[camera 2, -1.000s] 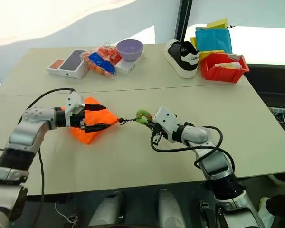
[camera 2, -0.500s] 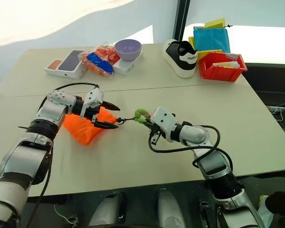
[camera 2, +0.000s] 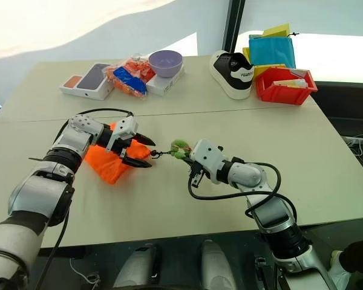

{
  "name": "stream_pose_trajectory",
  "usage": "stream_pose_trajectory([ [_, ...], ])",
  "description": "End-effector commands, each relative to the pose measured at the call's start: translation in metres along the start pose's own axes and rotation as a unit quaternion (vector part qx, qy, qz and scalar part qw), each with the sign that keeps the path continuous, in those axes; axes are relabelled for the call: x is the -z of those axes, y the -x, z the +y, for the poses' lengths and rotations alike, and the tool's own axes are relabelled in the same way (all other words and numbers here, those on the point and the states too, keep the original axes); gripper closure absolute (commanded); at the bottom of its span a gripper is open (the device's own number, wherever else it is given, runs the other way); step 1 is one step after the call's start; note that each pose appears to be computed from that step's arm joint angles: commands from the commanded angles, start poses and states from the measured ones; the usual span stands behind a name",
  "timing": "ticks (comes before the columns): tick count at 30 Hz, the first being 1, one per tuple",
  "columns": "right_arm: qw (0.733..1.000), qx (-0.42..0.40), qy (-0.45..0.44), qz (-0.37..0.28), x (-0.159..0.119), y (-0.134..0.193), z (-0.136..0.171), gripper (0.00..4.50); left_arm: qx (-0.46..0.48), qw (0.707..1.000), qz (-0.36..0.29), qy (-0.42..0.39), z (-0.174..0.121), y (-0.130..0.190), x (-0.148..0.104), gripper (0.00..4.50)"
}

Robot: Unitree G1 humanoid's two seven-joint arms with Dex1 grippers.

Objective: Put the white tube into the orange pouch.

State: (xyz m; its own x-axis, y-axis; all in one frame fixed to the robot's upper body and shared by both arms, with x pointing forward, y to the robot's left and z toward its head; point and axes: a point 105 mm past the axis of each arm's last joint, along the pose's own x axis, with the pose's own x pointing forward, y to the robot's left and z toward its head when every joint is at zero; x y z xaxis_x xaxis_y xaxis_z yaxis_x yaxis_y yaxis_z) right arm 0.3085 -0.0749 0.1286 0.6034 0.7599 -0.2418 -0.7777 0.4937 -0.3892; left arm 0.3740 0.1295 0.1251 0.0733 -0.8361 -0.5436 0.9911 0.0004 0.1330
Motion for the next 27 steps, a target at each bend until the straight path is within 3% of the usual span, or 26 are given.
stream_pose_trajectory([
  [1, 0.999, 0.001, 0.028, -0.025, -0.016, 0.002, 0.001, 4.46, 0.000, 1.000, -0.004, 0.001, 0.001, -0.001, -0.002, 0.10],
  [13, 0.999, -0.020, 0.045, -0.014, -0.015, 0.013, 0.002, 4.46, 0.017, 1.000, 0.003, -0.007, -0.001, -0.001, -0.004, 0.10],
  [22, 0.993, -0.107, 0.040, 0.003, -0.014, 0.032, 0.037, 4.46, 0.037, 0.999, 0.024, -0.016, -0.010, 0.003, 0.005, 0.10],
  [27, 0.994, -0.103, 0.046, 0.003, -0.017, 0.030, 0.036, 4.46, 0.042, 0.998, 0.021, -0.028, -0.012, 0.003, 0.002, 0.10],
])
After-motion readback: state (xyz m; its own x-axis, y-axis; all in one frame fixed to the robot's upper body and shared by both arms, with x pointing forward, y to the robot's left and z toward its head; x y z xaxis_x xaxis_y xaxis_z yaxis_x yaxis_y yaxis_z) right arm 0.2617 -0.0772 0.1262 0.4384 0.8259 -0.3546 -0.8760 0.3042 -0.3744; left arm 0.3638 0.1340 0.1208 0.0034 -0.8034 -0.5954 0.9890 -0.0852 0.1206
